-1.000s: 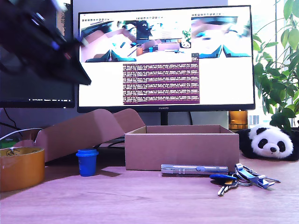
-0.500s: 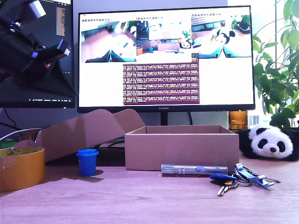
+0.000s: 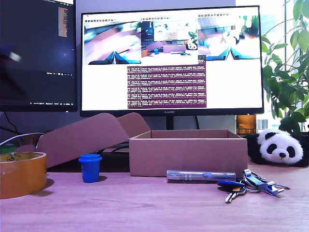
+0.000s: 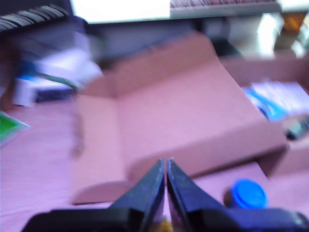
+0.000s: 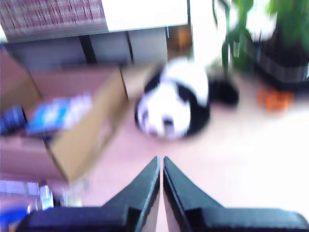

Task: Pick up the USB drive and place it inside the cardboard box

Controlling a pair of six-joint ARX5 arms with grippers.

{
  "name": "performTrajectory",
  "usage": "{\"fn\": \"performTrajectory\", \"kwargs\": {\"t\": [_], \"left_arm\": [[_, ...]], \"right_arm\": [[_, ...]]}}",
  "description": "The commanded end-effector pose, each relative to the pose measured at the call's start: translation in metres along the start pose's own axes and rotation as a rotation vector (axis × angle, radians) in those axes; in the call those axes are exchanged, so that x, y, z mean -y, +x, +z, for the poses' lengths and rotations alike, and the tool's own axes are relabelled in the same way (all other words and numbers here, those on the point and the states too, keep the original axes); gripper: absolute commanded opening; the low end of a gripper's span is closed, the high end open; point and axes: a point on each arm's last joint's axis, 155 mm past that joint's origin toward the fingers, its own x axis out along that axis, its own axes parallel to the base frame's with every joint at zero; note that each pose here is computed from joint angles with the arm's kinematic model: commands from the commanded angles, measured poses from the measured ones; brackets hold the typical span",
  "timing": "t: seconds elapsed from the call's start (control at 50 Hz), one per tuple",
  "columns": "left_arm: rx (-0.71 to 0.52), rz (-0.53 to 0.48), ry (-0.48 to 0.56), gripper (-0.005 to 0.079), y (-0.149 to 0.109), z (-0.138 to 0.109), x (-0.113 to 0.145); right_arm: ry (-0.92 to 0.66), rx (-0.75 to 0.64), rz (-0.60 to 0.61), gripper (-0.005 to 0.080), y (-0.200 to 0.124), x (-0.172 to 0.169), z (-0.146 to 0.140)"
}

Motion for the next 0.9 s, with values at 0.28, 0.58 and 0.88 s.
{"fn": "performTrajectory", "kwargs": {"t": [0.28,0.58,0.88], "left_arm": [[0.120,0.011,-0.078,-0.0024,-0.037,-0.010,0.000],[0.080,0.014,-0.105,-0.0024,-0.051,-0.035,0.003],[0.051,0.017,-0.114,-0.0024,-0.062,-0.049,0.007]], "right_arm": [[0.006,-0.050,0.004,-0.0013,0.000,-0.001,-0.013],[0.006,-0.050,0.004,-0.0013,0.000,-0.001,-0.013],[0.006,-0.050,0.004,-0.0013,0.000,-0.001,-0.013]]}}
